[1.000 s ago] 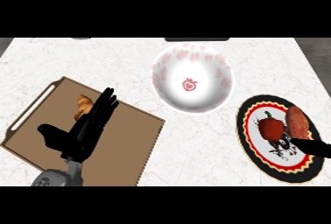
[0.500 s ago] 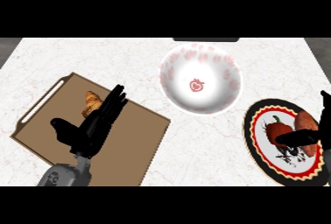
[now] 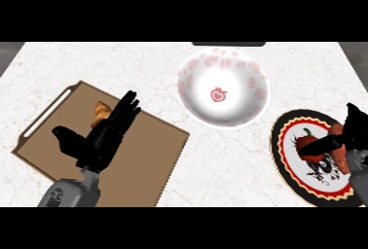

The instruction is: Pick the bell pepper from the plate and place it in the bowl

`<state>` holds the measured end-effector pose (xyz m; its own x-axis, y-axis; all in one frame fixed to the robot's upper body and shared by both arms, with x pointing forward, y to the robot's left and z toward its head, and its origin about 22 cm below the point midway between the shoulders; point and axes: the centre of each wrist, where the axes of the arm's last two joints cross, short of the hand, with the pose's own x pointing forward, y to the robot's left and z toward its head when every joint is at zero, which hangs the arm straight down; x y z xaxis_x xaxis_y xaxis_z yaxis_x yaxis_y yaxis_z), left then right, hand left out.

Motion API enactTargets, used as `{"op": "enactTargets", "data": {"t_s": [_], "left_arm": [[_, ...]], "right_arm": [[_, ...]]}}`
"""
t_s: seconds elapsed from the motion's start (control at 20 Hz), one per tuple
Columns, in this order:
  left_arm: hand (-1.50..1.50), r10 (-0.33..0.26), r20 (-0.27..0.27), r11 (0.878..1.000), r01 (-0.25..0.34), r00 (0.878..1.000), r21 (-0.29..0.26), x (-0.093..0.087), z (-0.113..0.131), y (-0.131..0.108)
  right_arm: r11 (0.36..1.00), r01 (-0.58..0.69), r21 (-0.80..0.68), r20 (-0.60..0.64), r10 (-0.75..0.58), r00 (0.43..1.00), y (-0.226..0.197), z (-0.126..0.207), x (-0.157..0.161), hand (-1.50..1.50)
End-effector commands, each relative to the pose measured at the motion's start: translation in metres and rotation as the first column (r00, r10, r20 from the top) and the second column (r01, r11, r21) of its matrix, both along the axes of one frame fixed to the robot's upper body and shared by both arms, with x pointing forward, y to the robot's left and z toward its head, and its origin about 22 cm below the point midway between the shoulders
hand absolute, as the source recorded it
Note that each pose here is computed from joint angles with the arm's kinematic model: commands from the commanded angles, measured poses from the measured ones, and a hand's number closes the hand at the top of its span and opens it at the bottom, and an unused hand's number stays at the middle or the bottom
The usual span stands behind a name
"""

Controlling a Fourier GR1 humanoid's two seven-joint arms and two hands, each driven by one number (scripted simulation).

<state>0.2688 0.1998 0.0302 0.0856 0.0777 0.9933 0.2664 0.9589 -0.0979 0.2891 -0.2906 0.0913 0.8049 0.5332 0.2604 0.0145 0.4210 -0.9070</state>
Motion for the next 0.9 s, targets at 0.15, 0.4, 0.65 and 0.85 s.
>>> {"op": "enactTargets", "data": {"t_s": [0.15, 0.4, 0.65, 0.85], "left_arm": [[0.0, 0.023, 0.014, 1.0, -0.023, 1.0, 0.008, 0.003, 0.0, -0.005], [0.0, 0.003, -0.015, 1.0, -0.003, 1.0, -0.007, 0.008, 0.011, -0.007], [0.0, 0.01, 0.007, 1.0, -0.01, 1.0, 0.009, 0.0, 0.003, 0.0], [0.0, 0.014, -0.004, 1.0, -0.014, 1.0, -0.003, -0.011, -0.013, -0.013]], "right_arm": [[0.981, 0.194, -0.002, -0.23, -0.19, 0.955, 0.005, -0.012, 0.009, -1.5], [0.987, 0.159, -0.003, -0.22, -0.156, 0.963, 0.026, -0.016, 0.015, -1.5], [0.983, 0.184, -0.029, -0.243, -0.185, 0.952, 0.026, -0.023, 0.027, -1.5], [0.982, 0.182, -0.04, -0.262, -0.186, 0.947, 0.038, -0.044, 0.015, -1.5]]}}
